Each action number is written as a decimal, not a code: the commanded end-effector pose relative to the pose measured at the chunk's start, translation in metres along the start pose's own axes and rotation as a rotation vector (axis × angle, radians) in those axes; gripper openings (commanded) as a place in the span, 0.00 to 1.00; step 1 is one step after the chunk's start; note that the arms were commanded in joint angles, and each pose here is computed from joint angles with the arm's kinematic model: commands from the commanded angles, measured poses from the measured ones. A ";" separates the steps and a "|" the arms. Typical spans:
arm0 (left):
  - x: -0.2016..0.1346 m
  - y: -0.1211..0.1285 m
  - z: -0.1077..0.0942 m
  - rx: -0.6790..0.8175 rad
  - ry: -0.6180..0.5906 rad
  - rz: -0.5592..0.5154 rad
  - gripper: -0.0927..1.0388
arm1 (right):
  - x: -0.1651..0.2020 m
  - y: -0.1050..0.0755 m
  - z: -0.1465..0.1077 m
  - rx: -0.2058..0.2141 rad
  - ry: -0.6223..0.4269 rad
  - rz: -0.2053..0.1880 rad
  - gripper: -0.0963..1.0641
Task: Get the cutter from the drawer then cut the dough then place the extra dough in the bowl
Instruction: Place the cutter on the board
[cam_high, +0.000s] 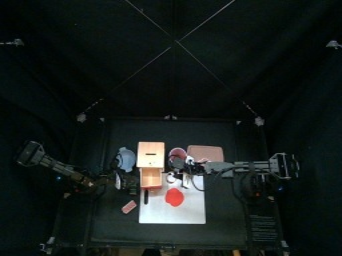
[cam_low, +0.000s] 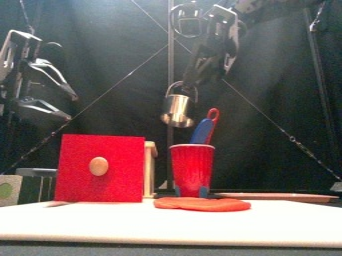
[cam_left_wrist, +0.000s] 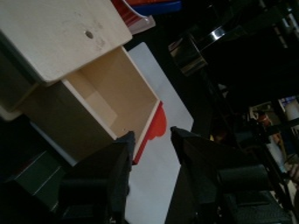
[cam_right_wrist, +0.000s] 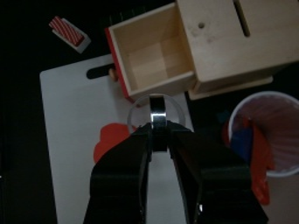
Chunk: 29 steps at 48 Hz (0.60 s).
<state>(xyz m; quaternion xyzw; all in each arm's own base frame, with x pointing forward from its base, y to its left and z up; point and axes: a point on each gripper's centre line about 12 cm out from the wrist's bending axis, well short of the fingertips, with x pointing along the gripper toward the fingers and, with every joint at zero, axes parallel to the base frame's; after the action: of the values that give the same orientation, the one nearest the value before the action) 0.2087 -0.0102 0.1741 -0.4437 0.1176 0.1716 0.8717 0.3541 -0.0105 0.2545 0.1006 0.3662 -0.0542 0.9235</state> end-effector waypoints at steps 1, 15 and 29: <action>0.001 -0.007 0.005 -0.008 -0.020 -0.014 0.77 | -0.011 0.006 -0.015 0.003 -0.016 0.029 0.60; 0.002 -0.006 0.009 -0.018 -0.034 -0.012 0.77 | 0.000 0.006 -0.062 0.058 0.107 0.033 0.60; 0.002 -0.005 0.012 -0.021 -0.045 -0.004 0.77 | 0.009 0.004 -0.074 0.054 0.111 0.030 0.60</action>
<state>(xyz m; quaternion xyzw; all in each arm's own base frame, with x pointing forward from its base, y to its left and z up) 0.2085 -0.0024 0.1760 -0.4483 0.1057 0.1855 0.8680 0.3126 0.0090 0.1957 0.1337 0.4184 -0.0453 0.8972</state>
